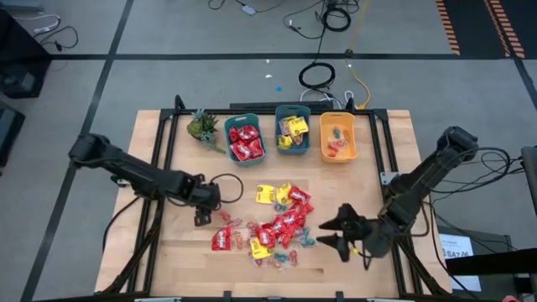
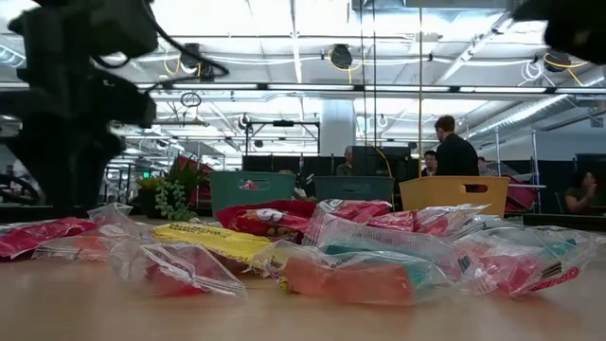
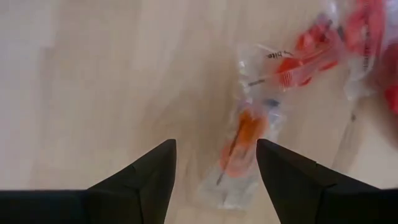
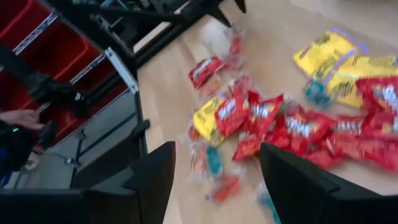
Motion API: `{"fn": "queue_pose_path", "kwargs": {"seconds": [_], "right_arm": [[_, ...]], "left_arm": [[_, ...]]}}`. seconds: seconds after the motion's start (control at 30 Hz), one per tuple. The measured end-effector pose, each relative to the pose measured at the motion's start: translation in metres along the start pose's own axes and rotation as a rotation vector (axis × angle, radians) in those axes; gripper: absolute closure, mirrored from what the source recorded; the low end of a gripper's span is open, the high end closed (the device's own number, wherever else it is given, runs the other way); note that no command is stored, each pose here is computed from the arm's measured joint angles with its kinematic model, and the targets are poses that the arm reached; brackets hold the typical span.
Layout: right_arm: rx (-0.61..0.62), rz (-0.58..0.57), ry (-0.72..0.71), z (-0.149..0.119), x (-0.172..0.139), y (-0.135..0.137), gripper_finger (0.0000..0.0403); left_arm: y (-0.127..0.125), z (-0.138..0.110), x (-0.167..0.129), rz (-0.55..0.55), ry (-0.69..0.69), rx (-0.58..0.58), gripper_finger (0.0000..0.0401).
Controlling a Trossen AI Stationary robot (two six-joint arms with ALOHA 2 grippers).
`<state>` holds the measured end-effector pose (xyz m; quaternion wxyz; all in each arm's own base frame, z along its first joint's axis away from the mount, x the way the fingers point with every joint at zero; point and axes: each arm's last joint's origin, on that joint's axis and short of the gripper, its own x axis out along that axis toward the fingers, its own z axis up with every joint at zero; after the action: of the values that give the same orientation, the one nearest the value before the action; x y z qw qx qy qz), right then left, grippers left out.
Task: Sort candy
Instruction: Put the orange gummy candy into the yellow bin
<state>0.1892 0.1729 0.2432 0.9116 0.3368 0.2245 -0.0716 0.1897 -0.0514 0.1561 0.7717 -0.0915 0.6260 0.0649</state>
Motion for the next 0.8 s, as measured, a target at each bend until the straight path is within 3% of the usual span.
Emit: {"fn": "queue_pose_path", "kwargs": {"seconds": [0.13,0.23,0.33,0.4,0.53,0.73,0.8], "right_arm": [[-0.012,-0.006,0.044,-0.013,-0.01,0.001,0.0179],[-0.017,-0.08,0.032,-0.024,-0.019,-0.006,0.0179],[-0.11,-0.165,0.049,-0.034,-0.029,-0.017,0.0179],[-0.16,-0.212,0.097,-0.039,-0.034,-0.024,0.0179],[-0.115,-0.286,0.132,-0.043,-0.041,-0.034,0.0179],[-0.151,-0.311,0.148,-0.049,-0.05,-0.038,0.0179],[-0.169,-0.318,0.152,-0.051,-0.051,-0.039,0.0179]], "left_arm": [[-0.005,0.005,0.019,-0.03,0.058,0.024,0.0172],[-0.008,0.007,0.027,-0.018,0.098,0.025,0.0182],[-0.011,0.011,0.027,-0.004,0.122,0.024,0.0203],[-0.014,0.016,0.023,-0.002,0.129,0.034,0.0225],[-0.018,0.024,0.011,0.006,0.148,0.037,0.0284],[-0.022,0.034,-0.008,0.03,0.177,0.037,0.0386],[-0.024,0.038,-0.017,0.04,0.183,0.037,0.0392]]}}
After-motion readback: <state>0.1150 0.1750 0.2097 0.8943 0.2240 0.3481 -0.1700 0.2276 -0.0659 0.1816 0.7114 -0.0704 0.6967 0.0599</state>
